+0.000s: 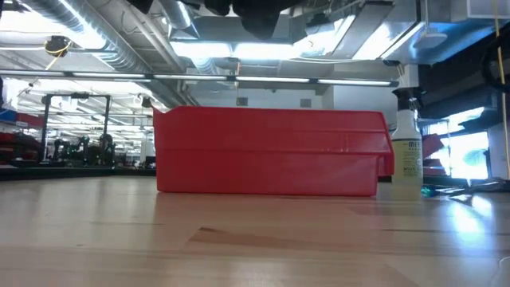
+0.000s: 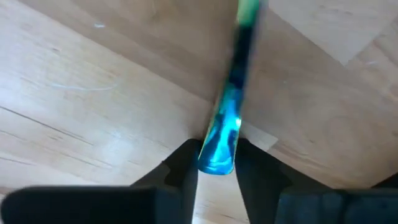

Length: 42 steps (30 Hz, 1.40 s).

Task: Sort silverware
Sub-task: Put the purple fork into the top red bin

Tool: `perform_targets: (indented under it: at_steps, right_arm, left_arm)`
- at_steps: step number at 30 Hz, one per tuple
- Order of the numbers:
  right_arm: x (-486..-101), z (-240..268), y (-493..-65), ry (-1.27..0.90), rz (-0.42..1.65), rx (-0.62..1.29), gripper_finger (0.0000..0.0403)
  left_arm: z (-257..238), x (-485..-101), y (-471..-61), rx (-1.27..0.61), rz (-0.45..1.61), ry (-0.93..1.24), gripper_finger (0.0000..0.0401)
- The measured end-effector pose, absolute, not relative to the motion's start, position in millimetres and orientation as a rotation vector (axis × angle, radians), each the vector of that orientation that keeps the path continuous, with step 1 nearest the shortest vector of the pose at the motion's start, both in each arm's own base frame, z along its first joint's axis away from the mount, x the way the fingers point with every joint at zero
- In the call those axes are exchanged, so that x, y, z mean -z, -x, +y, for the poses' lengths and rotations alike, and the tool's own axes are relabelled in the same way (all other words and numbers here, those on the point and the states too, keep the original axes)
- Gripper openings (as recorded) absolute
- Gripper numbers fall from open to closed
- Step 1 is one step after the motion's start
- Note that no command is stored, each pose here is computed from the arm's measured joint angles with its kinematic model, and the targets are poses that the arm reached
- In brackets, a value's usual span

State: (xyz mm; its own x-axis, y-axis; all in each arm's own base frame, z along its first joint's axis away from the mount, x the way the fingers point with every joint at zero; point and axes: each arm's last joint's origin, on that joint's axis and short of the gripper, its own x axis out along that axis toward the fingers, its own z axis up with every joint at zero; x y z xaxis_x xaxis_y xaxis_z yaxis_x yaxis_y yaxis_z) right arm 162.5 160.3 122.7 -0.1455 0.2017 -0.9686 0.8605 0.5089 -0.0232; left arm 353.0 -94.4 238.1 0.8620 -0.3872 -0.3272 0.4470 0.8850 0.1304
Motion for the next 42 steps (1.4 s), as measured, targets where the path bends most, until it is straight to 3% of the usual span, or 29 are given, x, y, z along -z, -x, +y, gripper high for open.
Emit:
perform_targets:
  at_steps: [6, 20, 28, 42]
  right_arm:
    - [-123, 160, -162, -0.922, 1.644, 0.757, 0.0043]
    - [-138, 166, -172, -0.839, 1.592, 0.727, 0.0037]
    - [-157, 173, -182, -0.844, 1.534, 0.622, 0.0]
    - [-160, 166, -179, -0.759, 1.457, 0.687, 0.001]
  left_arm:
    - [-94, -238, -353, 0.437, 0.301, -0.196, 0.0102]
    - [-92, -240, -355, 0.35, 0.284, -0.189, 0.0102]
    - [-91, -247, -355, 0.29, 0.241, -0.192, 0.0102]
    - [-90, -248, -355, 0.263, 0.242, -0.193, 0.0102]
